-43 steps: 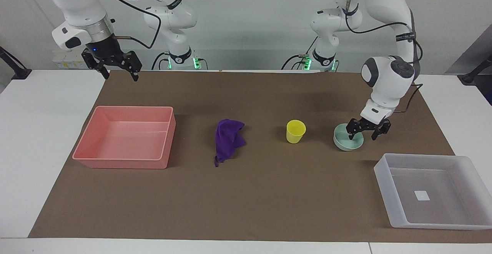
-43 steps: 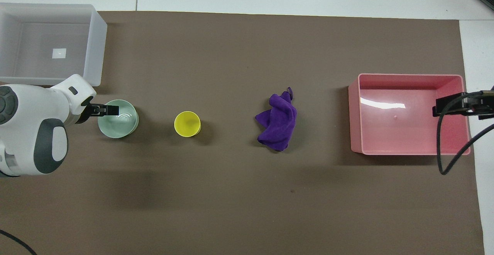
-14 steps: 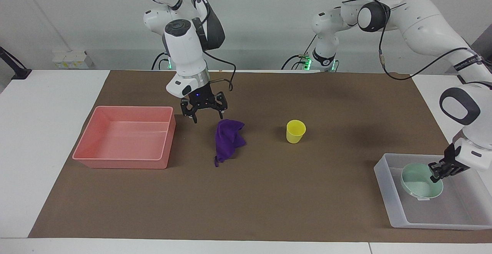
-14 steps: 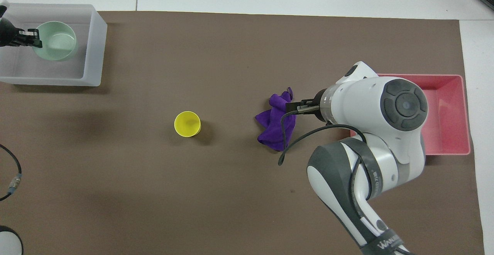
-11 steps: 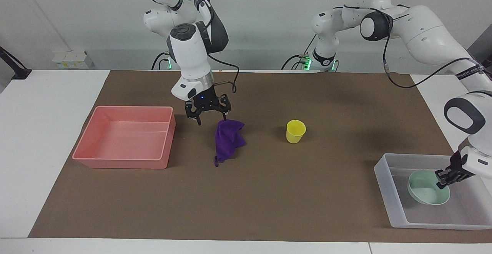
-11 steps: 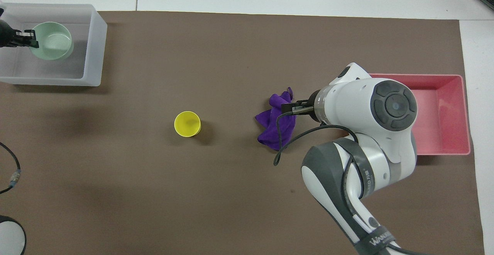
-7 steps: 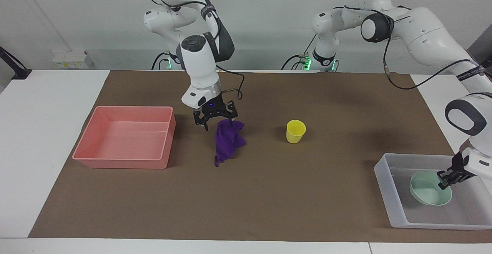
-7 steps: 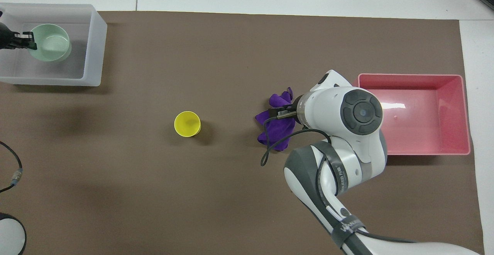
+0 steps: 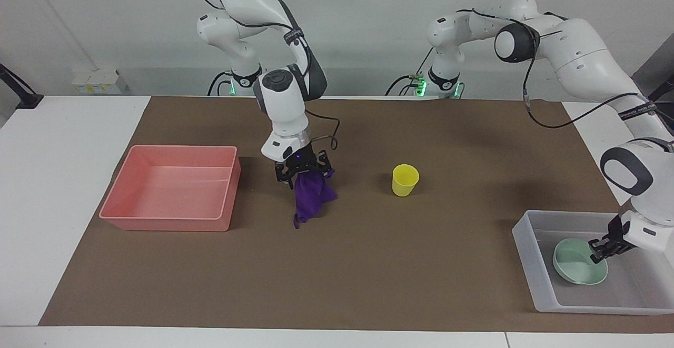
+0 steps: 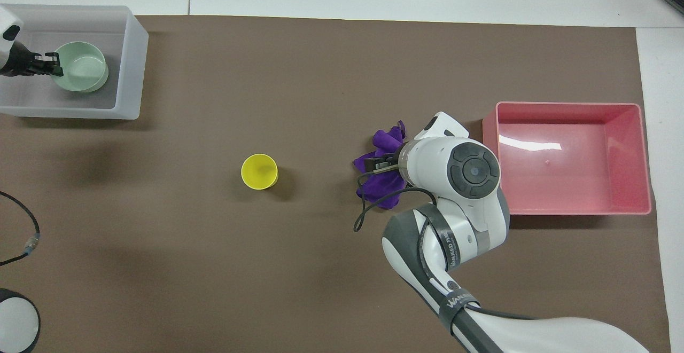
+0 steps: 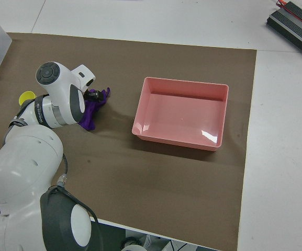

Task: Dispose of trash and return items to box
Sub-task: 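Grasp the purple cloth with the right gripper, then lift the cloth with the right gripper while the left gripper reaches the cup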

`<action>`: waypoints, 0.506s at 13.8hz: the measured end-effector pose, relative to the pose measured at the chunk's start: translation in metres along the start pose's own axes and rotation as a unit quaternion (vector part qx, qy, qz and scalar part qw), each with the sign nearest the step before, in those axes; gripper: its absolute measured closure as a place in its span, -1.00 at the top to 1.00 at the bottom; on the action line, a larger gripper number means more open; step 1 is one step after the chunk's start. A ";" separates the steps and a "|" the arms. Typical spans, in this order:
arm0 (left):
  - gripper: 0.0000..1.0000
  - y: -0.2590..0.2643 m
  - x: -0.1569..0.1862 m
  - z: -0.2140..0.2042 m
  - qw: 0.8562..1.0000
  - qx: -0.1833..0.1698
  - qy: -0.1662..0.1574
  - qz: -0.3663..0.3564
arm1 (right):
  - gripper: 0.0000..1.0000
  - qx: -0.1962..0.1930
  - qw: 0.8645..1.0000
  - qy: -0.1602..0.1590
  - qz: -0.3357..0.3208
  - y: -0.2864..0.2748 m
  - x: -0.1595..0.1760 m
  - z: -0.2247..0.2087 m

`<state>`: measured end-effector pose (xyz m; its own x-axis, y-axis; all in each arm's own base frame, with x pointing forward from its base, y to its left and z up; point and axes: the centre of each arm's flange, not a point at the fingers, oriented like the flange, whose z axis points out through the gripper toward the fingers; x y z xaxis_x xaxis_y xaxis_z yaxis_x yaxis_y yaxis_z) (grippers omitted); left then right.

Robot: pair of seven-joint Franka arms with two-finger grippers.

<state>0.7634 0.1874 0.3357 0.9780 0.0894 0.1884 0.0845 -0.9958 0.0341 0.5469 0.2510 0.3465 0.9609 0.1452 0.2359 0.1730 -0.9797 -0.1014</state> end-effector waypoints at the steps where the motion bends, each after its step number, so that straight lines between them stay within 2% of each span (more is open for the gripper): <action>1: -0.49 0.002 0.001 -0.006 1.000 0.000 0.002 0.001 | 1.00 -0.001 1.000 -0.001 0.000 0.000 -0.002 0.003; 5: 0.43 0.022 0.004 -0.075 1.000 -0.002 0.009 0.016 | 0.10 0.001 1.000 -0.006 -0.009 -0.009 -0.007 0.006; 7: 0.90 0.054 -0.002 -0.121 0.999 -0.004 0.013 0.038 | -0.34 0.001 1.000 -0.004 -0.010 -0.011 -0.006 0.004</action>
<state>0.7433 0.1357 0.4560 0.9761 0.0146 0.2170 0.0092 -0.9996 0.0259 0.5397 0.2617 0.3424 0.9590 0.1663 0.2295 0.1931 -0.9761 -0.0994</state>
